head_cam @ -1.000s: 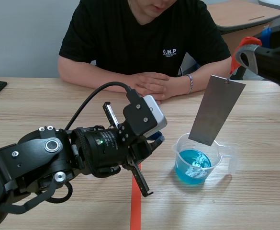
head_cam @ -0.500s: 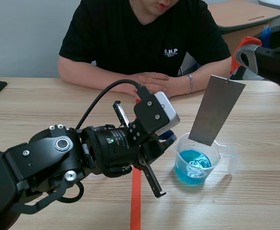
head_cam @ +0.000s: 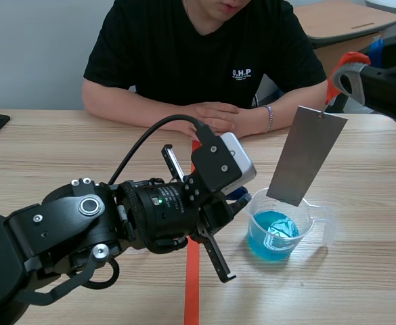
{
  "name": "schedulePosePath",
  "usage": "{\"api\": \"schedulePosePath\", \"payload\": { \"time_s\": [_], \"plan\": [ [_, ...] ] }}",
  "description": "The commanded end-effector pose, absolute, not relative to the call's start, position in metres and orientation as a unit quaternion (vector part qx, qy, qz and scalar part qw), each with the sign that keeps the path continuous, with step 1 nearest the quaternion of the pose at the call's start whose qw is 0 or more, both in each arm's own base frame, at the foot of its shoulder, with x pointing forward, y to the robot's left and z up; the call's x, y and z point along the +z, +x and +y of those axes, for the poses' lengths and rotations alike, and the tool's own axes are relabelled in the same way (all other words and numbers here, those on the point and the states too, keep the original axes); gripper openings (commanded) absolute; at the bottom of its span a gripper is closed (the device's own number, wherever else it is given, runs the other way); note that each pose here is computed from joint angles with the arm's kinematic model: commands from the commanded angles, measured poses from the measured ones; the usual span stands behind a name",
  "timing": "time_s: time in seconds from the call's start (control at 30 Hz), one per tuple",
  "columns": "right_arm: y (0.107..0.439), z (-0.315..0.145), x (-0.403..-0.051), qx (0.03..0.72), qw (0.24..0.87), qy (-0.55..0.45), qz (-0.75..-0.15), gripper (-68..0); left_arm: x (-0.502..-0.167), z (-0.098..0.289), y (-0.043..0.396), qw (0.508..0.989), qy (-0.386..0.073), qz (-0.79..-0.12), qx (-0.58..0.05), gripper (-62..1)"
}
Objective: Do the redox reaction experiment.
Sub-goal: 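Raise the plate and point at it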
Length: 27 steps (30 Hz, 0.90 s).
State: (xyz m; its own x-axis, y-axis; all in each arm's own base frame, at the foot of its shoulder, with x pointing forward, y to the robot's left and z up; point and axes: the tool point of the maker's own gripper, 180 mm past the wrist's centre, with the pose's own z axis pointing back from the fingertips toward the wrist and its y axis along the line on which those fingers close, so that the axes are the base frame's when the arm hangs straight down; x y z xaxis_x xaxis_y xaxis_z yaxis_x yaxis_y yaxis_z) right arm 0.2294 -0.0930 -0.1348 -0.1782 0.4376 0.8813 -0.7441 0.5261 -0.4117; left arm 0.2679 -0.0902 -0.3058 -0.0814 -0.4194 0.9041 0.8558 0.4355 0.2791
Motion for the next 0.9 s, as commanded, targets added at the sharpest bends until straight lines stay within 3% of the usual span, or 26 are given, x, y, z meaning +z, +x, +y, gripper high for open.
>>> {"api": "schedulePosePath", "payload": {
  "time_s": [0.0,0.87],
  "plan": [
    [0.227,-0.089,-0.126,0.479,0.614,0.130,-0.614,-66.0,-0.290,-0.101,0.269,0.634,-0.213,-0.565,-0.484,-56.6],
    [0.227,-0.089,-0.126,0.479,0.614,0.130,-0.614,-66.0,-0.295,-0.087,0.266,0.634,-0.209,-0.564,-0.486,-56.6]
  ]
}}
